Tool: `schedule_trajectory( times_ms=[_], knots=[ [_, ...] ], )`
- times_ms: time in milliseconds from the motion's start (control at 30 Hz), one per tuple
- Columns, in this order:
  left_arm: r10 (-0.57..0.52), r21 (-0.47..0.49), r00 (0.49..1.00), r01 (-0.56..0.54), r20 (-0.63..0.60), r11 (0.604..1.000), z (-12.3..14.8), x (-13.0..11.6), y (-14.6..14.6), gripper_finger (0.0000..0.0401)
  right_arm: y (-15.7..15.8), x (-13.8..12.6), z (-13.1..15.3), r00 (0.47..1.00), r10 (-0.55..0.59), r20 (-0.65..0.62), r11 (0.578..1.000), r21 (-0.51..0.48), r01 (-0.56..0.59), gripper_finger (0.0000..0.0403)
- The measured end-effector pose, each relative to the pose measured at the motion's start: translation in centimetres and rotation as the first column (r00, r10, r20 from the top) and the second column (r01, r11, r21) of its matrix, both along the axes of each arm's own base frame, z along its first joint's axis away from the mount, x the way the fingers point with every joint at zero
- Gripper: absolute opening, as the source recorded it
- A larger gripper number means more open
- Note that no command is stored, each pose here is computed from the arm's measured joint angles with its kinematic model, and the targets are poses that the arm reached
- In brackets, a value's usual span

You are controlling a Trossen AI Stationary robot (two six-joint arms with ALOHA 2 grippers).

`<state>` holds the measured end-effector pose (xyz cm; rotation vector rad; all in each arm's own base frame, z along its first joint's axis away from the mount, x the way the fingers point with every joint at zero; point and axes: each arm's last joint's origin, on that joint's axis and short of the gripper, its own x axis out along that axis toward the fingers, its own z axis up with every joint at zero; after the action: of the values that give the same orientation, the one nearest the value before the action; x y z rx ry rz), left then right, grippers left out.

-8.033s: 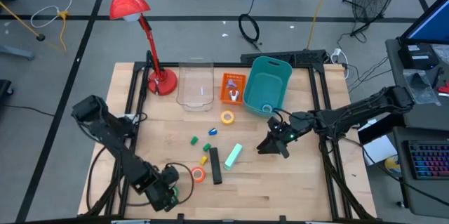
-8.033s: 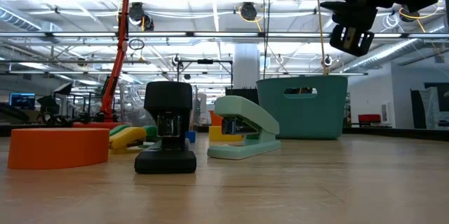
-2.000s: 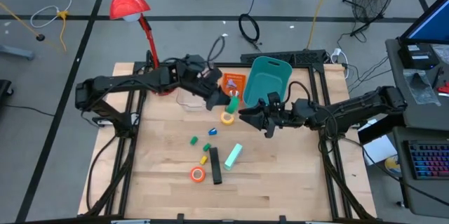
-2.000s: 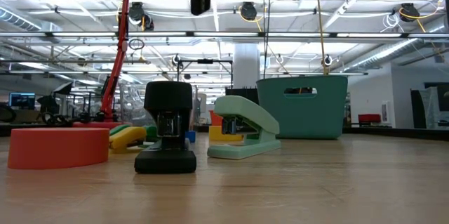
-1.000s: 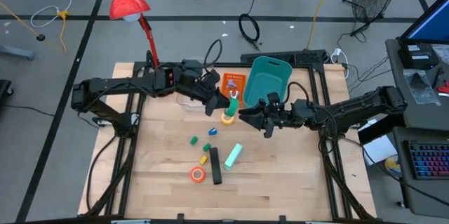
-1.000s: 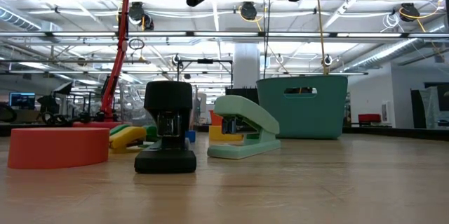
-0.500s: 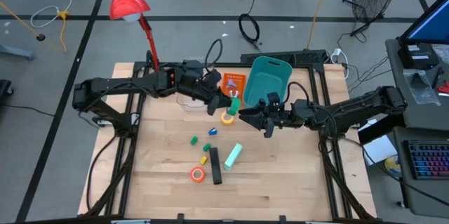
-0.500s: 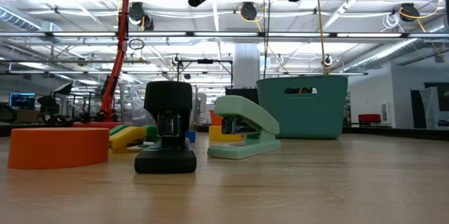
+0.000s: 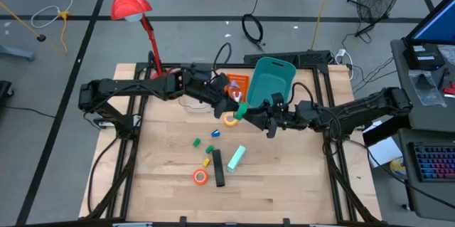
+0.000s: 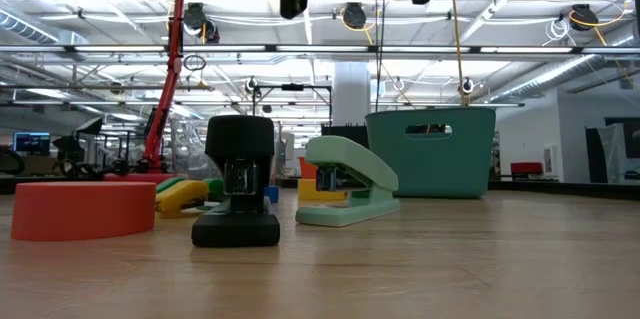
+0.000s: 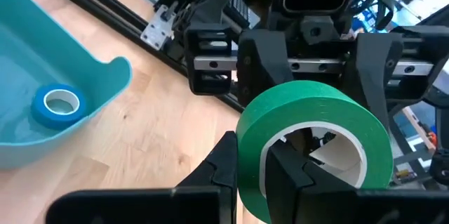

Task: Pick and place Stapler, Stapler remover, tape
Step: Put the green tape into the green bin

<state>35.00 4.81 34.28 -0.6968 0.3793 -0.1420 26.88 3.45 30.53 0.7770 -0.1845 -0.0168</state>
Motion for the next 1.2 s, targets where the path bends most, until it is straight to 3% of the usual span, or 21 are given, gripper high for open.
schedule_trajectory(
  times_ms=[400,633,767,900,1033,1200],
  knots=[
    [-0.022,-0.007,1.000,0.022,-0.003,1.000,0.0,0.1,-0.6,0.0039,-0.1,0.0,0.1,1.000,-0.002,0.003,1.000,0.002,0.002,0.0070],
    [-0.056,-0.013,0.998,0.056,0.005,0.998,0.1,-0.2,0.0,0.0133,-0.1,0.0,0.1,1.000,0.001,0.012,1.000,0.029,-0.002,0.0034],
    [-0.059,-0.004,0.998,0.059,-0.002,0.998,1.2,-2.0,1.2,0.0181,-0.3,-0.1,0.6,0.998,-0.007,0.070,0.998,0.066,0.003,0.0030],
    [0.020,0.032,0.999,-0.019,-0.037,0.999,2.1,-4.1,2.5,0.0203,-0.4,-0.5,1.1,0.996,-0.028,0.079,0.994,0.112,0.019,0.0030],
    [0.099,0.075,0.992,-0.093,-0.073,0.993,3.0,-6.2,2.9,0.0208,-1.3,-1.8,0.8,0.982,-0.174,-0.068,0.976,0.121,0.182,0.0028],
    [0.148,0.127,0.978,-0.129,-0.149,0.983,3.2,-7.8,2.1,0.0208,-4.4,-4.5,0.1,0.870,-0.406,-0.281,0.895,0.072,0.441,0.0028]
  ],
)
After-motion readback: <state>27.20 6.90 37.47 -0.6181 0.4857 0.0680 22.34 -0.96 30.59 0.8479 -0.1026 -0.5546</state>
